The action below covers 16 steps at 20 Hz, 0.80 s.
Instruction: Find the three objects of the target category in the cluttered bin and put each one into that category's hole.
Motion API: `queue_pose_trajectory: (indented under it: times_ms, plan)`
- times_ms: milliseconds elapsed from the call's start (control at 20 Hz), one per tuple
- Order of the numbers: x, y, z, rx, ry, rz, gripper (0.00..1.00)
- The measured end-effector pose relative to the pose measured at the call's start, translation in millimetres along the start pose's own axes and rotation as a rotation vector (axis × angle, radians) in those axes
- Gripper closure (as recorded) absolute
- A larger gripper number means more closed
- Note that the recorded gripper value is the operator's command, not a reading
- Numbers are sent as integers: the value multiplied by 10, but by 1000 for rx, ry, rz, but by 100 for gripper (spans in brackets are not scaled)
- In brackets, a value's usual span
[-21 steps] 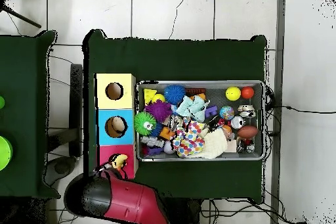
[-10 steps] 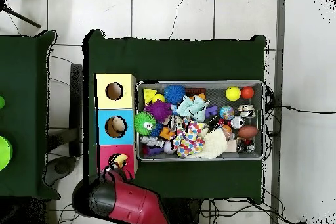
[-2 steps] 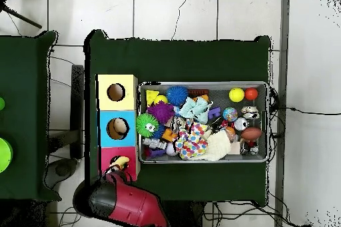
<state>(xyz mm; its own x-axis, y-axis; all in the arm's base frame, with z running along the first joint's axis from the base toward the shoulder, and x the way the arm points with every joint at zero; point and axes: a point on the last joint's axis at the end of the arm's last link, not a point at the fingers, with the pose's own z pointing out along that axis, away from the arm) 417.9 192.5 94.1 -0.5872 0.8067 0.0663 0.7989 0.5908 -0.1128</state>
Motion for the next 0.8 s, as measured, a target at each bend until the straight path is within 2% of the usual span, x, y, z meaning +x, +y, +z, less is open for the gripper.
queue_pose_trajectory:
  times_ms: [200, 500, 800]
  plan:
    - [115, 47, 24, 2, 3, 3, 100]
    - [78, 62, 35, 1, 14, 43, 100]
    - [44, 57, 41, 1, 24, 57, 100]
